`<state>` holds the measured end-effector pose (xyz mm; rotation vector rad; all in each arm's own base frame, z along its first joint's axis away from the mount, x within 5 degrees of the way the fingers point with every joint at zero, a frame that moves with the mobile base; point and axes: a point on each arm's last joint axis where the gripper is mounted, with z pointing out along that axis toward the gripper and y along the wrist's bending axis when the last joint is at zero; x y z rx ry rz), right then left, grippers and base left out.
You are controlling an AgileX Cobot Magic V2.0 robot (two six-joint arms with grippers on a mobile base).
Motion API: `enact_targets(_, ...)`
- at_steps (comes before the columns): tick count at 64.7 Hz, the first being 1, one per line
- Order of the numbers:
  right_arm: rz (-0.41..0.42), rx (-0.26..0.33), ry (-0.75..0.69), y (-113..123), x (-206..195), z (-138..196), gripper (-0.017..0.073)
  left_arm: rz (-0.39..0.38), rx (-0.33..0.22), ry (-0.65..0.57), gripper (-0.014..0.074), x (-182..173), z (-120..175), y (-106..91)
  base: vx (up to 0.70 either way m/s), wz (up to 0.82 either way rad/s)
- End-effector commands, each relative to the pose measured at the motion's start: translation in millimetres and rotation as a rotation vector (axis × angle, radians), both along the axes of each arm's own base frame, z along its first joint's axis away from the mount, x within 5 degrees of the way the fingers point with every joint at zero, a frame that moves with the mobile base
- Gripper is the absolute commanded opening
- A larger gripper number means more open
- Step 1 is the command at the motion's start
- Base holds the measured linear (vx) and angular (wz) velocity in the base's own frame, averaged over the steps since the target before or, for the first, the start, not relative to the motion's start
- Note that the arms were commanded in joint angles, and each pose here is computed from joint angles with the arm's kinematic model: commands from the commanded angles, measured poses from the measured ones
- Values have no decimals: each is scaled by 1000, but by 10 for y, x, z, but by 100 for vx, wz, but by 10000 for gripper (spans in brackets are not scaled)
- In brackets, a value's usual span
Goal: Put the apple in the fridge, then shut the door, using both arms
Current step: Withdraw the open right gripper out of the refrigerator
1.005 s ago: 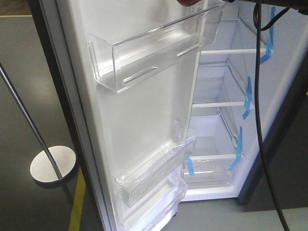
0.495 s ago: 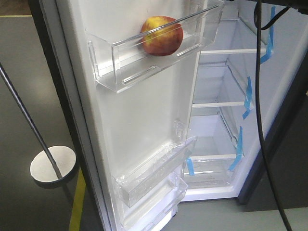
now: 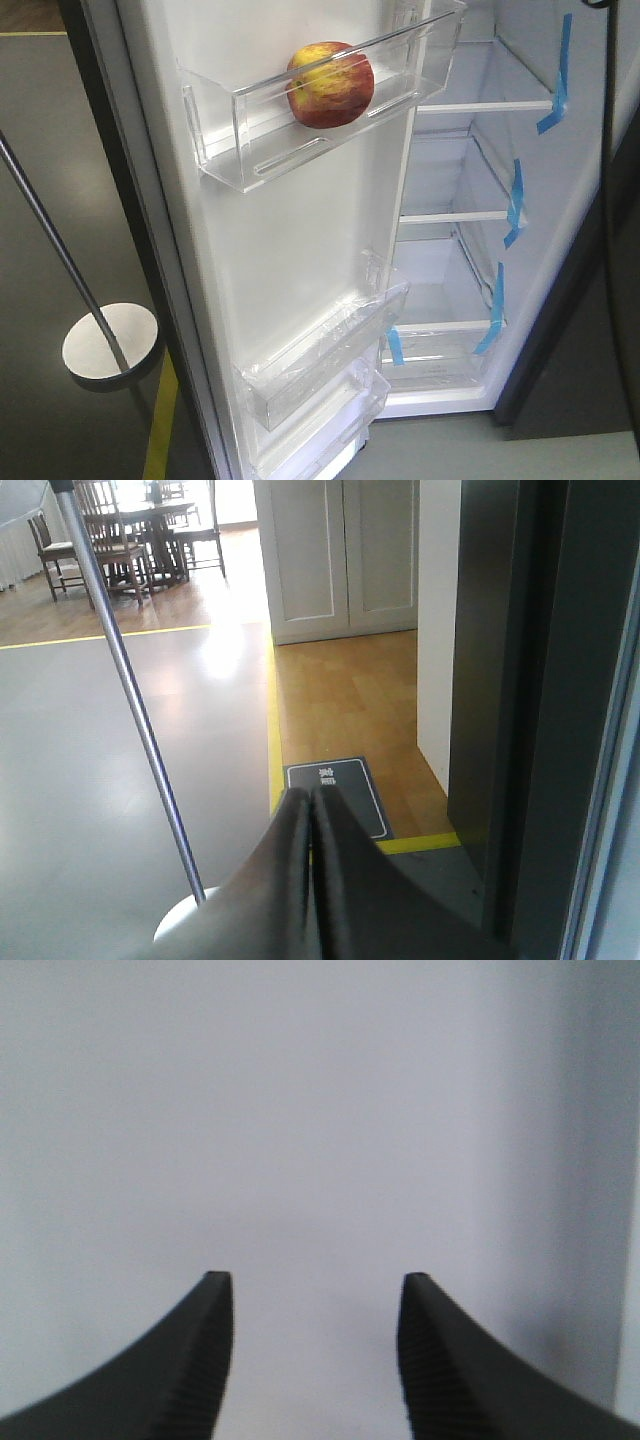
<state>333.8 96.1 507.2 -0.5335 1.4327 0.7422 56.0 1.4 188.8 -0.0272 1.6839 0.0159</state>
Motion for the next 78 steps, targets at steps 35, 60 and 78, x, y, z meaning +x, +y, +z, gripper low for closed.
enact_targets(35, -87, -137, 49, -155, -845, 64, -6, -7, -341, -333, -6, -37, 347, 11, 0, 0)
enact_targets(60, -190, -175, 197, -291, -1284, -817, -6, -9, -557, -431, -6, -59, 426, 42, 0, 0)
enact_targets(78, -217, -161, 263, -366, -1763, -1308, -6, -27, -819, -516, -6, -84, 487, 78, 0, 0)
